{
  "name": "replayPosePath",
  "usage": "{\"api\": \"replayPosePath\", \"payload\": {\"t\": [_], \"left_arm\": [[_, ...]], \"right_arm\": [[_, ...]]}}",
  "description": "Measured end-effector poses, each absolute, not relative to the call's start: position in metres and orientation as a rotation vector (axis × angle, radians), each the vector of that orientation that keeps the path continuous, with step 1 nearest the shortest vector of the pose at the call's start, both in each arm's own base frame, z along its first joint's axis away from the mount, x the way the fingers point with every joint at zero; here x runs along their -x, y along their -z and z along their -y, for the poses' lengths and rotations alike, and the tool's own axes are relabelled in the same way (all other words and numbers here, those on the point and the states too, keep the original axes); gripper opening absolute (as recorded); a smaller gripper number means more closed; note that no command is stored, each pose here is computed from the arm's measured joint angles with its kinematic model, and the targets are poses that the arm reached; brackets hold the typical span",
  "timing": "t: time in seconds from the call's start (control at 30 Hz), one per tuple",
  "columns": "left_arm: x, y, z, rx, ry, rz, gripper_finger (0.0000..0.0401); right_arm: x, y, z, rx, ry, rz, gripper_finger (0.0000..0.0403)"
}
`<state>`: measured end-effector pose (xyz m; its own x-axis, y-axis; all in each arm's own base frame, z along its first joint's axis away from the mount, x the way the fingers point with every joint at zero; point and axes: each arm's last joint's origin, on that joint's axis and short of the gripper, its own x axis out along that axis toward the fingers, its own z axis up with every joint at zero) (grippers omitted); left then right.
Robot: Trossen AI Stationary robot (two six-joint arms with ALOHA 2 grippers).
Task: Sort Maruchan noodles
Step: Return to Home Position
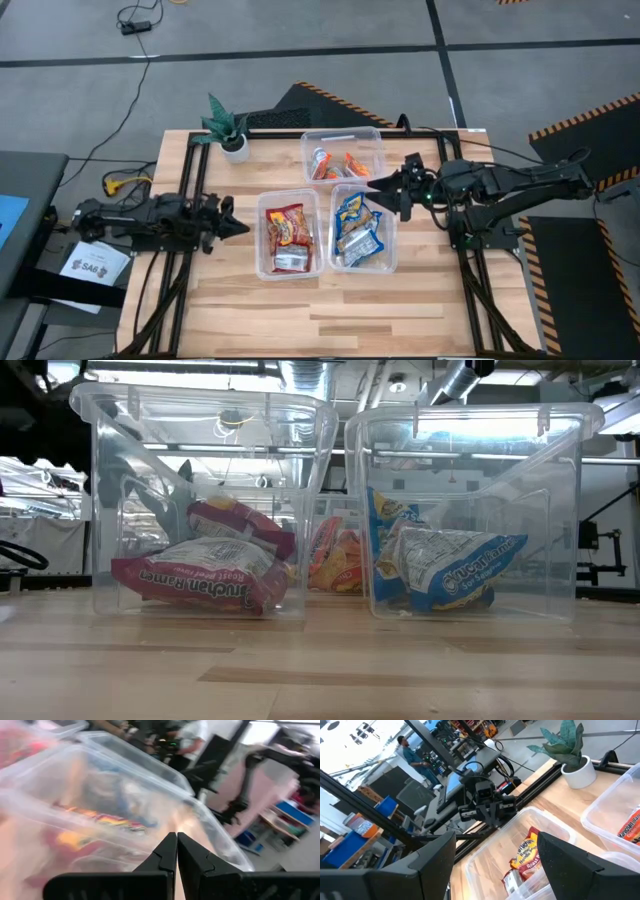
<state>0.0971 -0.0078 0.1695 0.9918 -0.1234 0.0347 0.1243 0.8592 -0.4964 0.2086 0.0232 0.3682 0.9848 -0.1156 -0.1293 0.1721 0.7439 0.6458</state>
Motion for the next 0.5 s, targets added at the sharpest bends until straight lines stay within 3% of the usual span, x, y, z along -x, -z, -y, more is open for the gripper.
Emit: {"api": "replayPosePath", "payload": {"t": [0.37, 0.5], "left_arm": [[-0.097, -0.170, 0.010, 0.516, 0.181, -0.007, 0.0000], [-0.097, -0.170, 0.009, 0.520, 0.164, -0.004, 0.0000]], "right_arm": [[-0.208, -0.367, -0.025, -0.716, 0.125, -0.107, 0.0300], [-0.196, -0.366, -0.024, -0.693, 0.104, -0.177, 0.0258]]}}
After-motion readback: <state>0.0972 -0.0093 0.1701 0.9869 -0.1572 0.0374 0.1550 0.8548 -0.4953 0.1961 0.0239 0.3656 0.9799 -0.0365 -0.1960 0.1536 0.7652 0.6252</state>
